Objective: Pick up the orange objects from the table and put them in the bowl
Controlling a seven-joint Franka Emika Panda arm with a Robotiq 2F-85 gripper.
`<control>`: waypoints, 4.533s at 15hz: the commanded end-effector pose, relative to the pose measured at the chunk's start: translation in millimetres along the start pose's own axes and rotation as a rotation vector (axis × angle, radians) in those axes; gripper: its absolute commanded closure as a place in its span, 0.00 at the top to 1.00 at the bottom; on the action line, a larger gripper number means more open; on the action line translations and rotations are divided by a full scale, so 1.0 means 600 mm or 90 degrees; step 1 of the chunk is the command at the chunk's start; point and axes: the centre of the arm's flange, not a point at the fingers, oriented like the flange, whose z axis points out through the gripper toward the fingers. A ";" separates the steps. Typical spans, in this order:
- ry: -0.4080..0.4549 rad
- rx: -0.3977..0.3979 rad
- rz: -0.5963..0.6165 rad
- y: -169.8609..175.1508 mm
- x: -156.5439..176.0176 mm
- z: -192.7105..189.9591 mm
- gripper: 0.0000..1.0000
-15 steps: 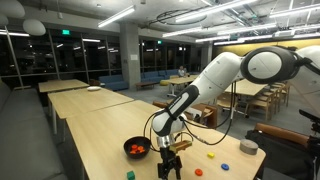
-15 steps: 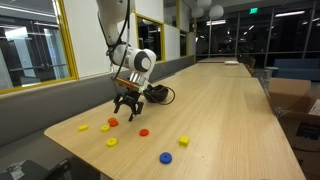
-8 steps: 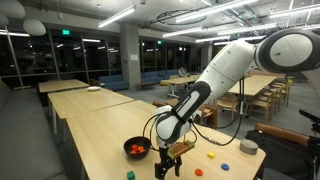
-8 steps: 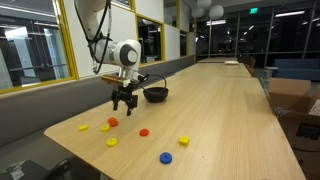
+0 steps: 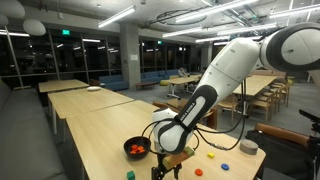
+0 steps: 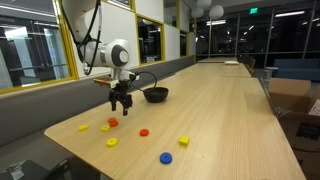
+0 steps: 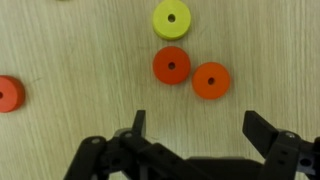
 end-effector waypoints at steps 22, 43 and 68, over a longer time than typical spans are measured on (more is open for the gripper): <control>0.089 -0.002 -0.278 0.018 -0.101 0.011 1.00; 0.103 -0.004 -0.234 0.048 -0.092 0.045 1.00; 0.141 -0.028 -0.186 0.056 -0.071 -0.007 0.26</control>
